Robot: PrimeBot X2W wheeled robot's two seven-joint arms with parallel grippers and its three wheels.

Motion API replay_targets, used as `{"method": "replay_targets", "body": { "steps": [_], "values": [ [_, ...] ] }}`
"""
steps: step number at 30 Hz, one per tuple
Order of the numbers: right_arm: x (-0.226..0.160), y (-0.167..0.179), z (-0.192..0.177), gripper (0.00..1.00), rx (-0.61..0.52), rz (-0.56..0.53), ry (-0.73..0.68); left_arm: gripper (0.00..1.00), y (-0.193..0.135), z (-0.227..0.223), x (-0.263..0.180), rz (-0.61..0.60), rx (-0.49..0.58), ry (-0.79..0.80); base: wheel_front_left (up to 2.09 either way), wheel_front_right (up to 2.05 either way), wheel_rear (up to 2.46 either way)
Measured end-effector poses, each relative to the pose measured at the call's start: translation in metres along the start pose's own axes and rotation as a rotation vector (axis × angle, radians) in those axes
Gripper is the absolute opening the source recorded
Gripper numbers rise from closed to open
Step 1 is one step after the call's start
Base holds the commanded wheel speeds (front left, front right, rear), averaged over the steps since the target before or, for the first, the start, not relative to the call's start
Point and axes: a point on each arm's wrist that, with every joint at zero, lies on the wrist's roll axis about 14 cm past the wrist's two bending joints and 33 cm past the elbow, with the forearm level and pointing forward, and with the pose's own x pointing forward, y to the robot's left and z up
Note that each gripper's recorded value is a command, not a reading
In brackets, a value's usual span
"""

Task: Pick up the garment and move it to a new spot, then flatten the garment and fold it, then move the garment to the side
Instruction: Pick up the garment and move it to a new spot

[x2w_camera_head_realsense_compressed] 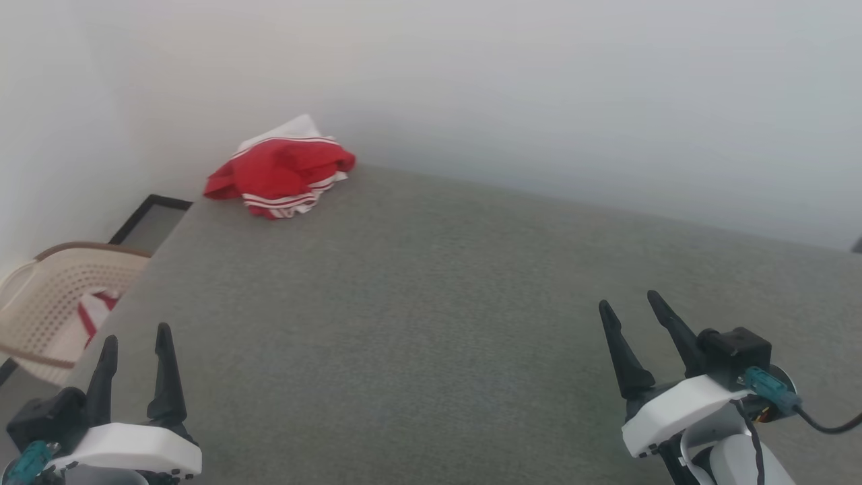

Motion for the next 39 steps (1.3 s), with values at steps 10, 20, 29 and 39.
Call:
{"method": "replay_targets", "body": {
  "steps": [10,20,29,39],
  "values": [
    [0.014,0.022,-0.007,1.00,0.007,0.070,0.016,1.00,0.025,0.010,-0.017,0.077,-0.011,-0.017,0.00,0.00,0.00],
    [0.021,0.027,-0.012,1.00,0.011,0.095,0.026,1.00,0.037,0.008,-0.019,0.117,-0.023,-0.008,0.00,0.00,0.00],
    [0.032,0.016,-0.013,1.00,-0.007,0.093,0.027,1.00,0.036,0.021,0.021,0.109,-0.071,-0.013,0.00,0.00,0.00],
    [0.046,-0.012,-0.012,1.00,-0.032,0.060,0.024,1.00,0.006,0.027,0.105,0.015,-0.044,0.027,0.00,0.00,0.00]
  ]
}}
